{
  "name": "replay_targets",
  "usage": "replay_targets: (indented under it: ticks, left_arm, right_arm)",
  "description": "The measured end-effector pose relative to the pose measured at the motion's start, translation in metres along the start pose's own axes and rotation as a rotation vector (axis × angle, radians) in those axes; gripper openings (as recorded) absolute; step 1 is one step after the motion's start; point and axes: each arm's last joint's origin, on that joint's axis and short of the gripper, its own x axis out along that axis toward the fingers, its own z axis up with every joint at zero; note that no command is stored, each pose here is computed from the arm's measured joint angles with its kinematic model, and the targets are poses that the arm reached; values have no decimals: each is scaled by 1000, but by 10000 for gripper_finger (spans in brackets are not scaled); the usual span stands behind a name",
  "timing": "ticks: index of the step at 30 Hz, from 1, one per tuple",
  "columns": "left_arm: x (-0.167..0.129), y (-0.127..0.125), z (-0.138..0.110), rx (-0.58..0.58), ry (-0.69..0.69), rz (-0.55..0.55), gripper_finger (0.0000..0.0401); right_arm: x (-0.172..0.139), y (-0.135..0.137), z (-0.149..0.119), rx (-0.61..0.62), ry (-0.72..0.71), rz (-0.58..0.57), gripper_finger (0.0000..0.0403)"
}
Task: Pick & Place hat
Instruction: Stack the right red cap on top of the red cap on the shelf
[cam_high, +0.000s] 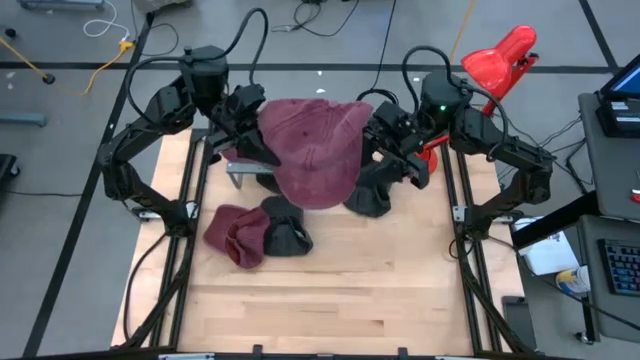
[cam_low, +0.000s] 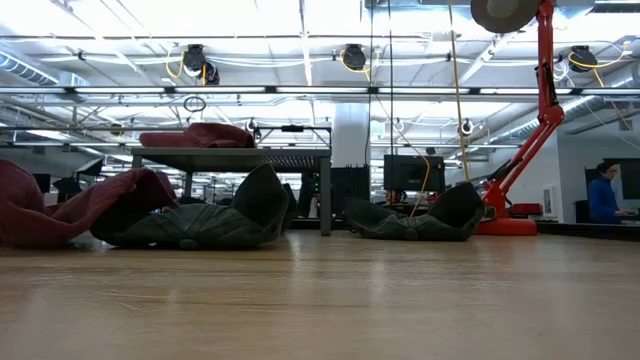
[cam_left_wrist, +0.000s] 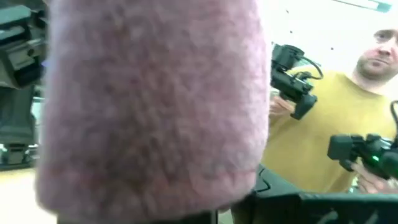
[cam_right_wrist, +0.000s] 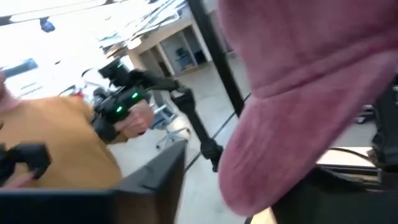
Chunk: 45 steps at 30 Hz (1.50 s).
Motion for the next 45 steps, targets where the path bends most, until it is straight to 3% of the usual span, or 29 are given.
replay_targets:
  ticks: [5, 7, 14, 21, 30, 33, 37, 45]
  left_arm:
    - [0, 1, 1, -35, -19, 56, 35]
    - [0, 2, 1, -33, -26, 71, 54]
    - [-11, 6, 3, -19, -79, 236, 120]
    - [-29, -12, 13, 122, -177, 333, 198]
    - [-24, -16, 20, 176, -268, 389, 262]
    - [-19, -6, 10, 158, -254, 409, 272]
    - [-16, 9, -9, 152, -279, 411, 274]
    - [-19, 22, -59, 256, -531, 304, 258]
  right_arm:
    - [1, -4, 1, 44, -34, -68, 44]
    - [1, -4, 1, 39, -35, -71, 15]
    - [-16, 1, 7, -55, -86, -167, 6]
    - [-40, 27, 22, -355, -210, -285, 4]
    - [-36, 15, 28, -698, -239, -503, 4]
    - [-32, 9, 29, -792, -234, -540, 4]
    - [-30, 6, 30, -831, -231, -545, 4]
    - [-23, -5, 27, -807, -212, -545, 4]
